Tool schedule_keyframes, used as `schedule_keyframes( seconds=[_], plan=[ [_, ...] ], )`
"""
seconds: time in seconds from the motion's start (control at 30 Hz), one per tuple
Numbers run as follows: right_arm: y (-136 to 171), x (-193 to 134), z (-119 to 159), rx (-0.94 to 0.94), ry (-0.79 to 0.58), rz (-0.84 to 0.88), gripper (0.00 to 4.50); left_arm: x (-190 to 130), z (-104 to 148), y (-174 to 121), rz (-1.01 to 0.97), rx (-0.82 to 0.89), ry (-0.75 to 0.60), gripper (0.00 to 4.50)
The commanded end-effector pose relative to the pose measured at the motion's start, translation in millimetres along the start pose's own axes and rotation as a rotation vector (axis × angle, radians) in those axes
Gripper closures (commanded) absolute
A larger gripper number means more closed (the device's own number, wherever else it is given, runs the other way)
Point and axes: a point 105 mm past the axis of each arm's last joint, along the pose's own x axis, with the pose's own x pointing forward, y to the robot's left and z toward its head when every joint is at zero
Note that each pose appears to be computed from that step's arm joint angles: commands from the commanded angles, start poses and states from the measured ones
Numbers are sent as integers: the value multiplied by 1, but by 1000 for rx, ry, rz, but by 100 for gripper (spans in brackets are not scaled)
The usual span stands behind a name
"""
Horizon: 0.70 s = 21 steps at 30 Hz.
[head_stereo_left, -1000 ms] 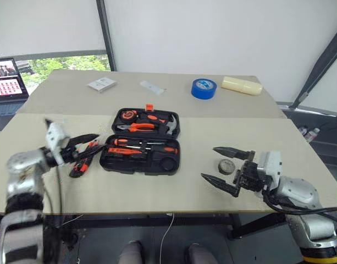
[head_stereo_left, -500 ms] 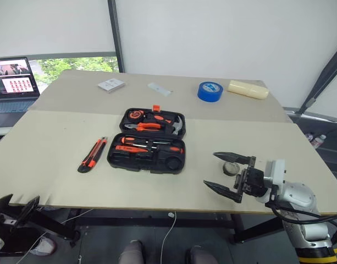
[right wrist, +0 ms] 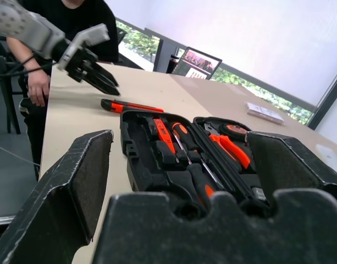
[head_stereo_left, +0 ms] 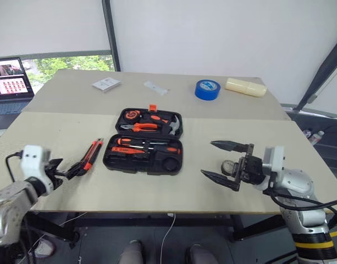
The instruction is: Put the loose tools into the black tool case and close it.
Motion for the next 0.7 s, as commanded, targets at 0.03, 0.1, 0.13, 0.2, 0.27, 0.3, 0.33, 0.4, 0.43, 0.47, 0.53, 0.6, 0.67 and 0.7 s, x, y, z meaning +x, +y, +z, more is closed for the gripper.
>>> schedule_keyframes(
  seconds=[0.03,0.1,0.13,0.2,0.27,0.3,0.33,0.4,0.43,0.47,0.53,0.6,0.67,0.7],
  plan=[
    [-2,3,9,-21,-20,21,0,15,0,1,35,30,25,1],
    [-2,3,9,-19,-17,28,0,28,-2,-3,17,16,48,1],
    [-2,3,9,-18,-16,28,0,33,-4,-7,-5,10,60,26],
    [-2,2,9,-16,-13,29,0,38,-10,-15,-49,-1,95,79],
    [-1,1,9,-13,-6,32,0,40,-16,-16,-47,16,126,152],
    [-1,1,8,-12,-3,33,0,40,-19,-14,-39,24,139,191],
    [-1,0,8,-11,-1,34,0,40,-20,-11,-26,29,138,219],
    [-1,0,8,-10,0,35,0,38,-17,-6,-14,31,113,271],
    [-1,0,8,-9,1,35,0,37,-13,-3,-9,43,83,271],
    [0,-1,8,-9,3,35,0,35,-8,0,-12,57,47,271],
    [0,-2,8,-5,7,33,0,30,10,4,-64,61,-74,271],
    [1,-4,8,-3,13,31,0,23,34,-4,-212,91,-198,271],
    [2,-8,8,19,26,40,0,16,50,-22,-410,228,-252,271],
    [3,-11,7,44,39,51,0,14,54,-33,-508,309,-252,271]
  ],
)
